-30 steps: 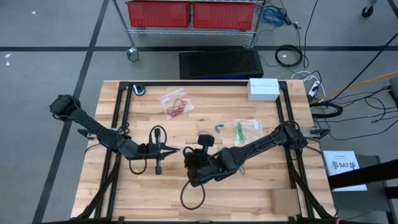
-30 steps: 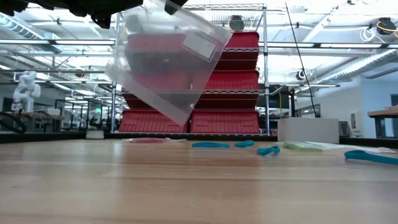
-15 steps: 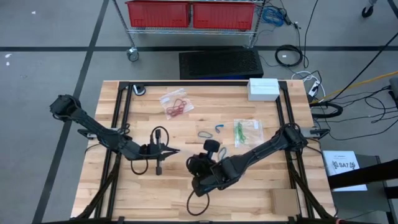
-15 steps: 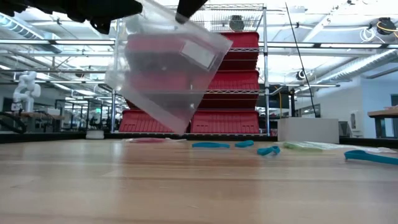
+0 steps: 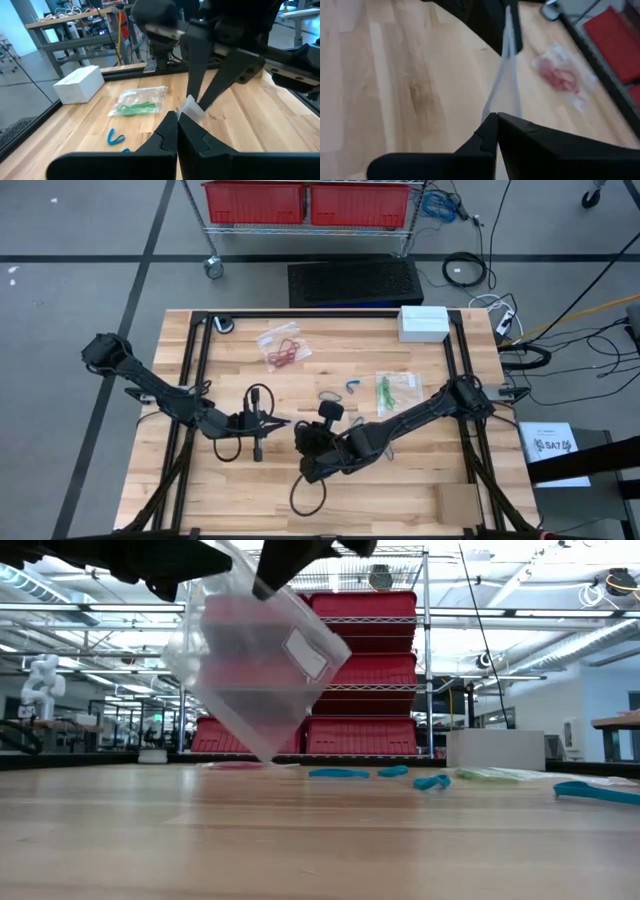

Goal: Sort rubber bands
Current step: Open the bottom zip bag, then put the blue rubber band into the zip bag

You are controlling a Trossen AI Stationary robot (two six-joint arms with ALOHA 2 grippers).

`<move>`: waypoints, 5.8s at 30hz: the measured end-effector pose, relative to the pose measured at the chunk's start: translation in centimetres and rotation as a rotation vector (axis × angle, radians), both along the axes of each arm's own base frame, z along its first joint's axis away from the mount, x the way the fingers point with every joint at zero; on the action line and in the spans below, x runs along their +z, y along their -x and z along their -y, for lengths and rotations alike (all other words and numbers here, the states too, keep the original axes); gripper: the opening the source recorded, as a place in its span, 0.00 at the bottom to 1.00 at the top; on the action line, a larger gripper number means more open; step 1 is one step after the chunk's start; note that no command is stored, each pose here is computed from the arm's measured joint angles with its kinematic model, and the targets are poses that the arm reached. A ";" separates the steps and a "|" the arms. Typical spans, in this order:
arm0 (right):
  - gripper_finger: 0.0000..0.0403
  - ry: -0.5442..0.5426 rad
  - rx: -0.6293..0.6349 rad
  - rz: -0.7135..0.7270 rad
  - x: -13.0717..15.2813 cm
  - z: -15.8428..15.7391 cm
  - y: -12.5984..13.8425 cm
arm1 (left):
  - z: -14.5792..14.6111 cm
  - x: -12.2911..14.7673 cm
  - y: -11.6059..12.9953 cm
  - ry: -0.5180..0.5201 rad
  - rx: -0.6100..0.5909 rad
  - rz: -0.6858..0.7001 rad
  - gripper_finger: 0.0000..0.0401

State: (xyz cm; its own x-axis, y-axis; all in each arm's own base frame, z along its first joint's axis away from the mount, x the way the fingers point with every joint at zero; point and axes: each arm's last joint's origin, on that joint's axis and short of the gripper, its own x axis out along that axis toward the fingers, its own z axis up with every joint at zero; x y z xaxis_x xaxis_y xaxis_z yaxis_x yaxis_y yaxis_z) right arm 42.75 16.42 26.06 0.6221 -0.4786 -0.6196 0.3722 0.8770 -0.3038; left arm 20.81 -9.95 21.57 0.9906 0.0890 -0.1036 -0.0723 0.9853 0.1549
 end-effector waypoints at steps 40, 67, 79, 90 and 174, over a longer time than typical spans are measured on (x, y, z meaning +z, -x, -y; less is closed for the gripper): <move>0.00 0.118 0.064 0.019 -3.0 0.4 -0.4 | 0.1 -0.2 0.1 0.014 -0.005 -0.018 0.00; 0.36 -0.081 0.063 0.113 -2.9 3.5 -2.7 | 0.1 -0.2 0.1 0.011 -0.003 -0.019 0.00; 0.01 -0.035 0.055 0.091 -3.1 2.6 -2.1 | 0.2 -0.2 0.1 0.013 -0.003 -0.019 0.00; 0.00 -0.083 0.072 0.271 -7.1 3.3 -2.4 | 0.3 -0.7 -0.2 0.026 0.000 -0.028 0.00; 0.17 -0.466 -0.312 -0.150 -13.2 17.9 9.7 | 0.5 0.0 2.6 -0.048 -0.099 -0.102 0.00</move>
State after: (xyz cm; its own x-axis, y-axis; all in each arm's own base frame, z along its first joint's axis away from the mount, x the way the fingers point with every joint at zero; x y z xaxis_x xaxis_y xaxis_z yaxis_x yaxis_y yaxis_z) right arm 33.01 -1.48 12.90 0.3841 -0.2807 -0.8796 0.6172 0.7866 0.0186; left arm 18.21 -10.47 21.53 0.9794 -0.0009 -0.2019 0.0430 0.9780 0.2040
